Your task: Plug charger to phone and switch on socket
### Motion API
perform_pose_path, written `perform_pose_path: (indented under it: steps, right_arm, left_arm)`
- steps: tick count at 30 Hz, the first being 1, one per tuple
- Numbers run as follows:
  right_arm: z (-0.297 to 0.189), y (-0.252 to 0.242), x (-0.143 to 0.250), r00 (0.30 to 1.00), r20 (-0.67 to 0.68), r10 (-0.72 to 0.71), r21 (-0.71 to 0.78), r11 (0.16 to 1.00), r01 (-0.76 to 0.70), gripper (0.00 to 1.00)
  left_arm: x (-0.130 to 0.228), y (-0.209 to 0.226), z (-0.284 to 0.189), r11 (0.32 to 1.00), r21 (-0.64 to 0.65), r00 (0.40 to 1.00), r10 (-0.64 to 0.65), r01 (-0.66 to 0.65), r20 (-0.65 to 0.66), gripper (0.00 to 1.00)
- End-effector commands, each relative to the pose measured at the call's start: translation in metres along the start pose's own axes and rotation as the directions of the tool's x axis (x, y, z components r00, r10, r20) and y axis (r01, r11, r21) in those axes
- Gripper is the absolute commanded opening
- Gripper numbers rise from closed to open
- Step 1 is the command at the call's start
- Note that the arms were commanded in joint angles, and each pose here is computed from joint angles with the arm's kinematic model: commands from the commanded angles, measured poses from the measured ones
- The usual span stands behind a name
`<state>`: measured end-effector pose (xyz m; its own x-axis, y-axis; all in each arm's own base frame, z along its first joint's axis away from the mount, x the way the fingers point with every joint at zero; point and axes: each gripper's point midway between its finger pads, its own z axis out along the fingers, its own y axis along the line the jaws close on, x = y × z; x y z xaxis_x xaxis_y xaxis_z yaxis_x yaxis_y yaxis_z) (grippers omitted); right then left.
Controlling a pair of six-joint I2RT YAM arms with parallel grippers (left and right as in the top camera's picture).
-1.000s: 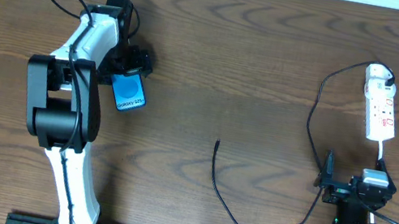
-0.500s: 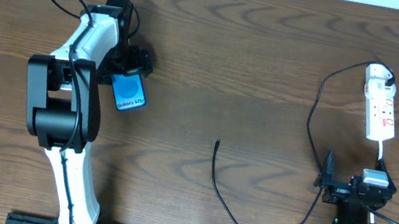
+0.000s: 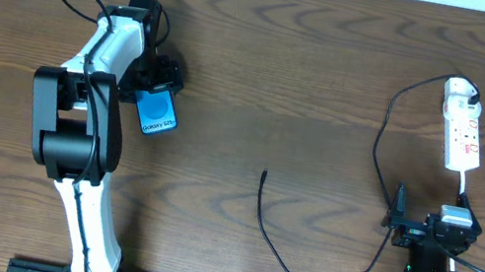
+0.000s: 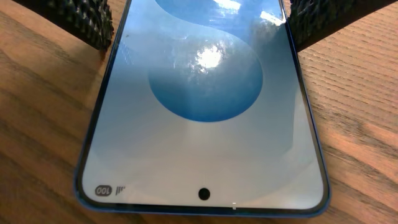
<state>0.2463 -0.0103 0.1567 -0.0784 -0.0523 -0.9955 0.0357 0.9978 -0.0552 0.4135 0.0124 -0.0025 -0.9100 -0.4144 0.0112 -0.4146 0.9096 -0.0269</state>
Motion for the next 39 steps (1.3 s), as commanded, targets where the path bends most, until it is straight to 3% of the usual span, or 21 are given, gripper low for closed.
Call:
perform_pose_path:
  steps: [1,39]
  right_arm:
    - [-0.0002,0.0015,0.0005,1.0,0.0,-0.006,-0.005,1.0,0.006,0.99]
    - [-0.0002,0.0015,0.0005,1.0,0.0,-0.006,-0.005,1.0,0.006,0.99]
  left_arm:
    - [0.0106,0.0035,0.0219,1.0,-0.017,0.998,-0.012,0.011,-0.065,0.88]
    - [0.012,0.0042,0.0229,1.0,-0.02,0.998,-0.012,0.01,-0.069,0.8]
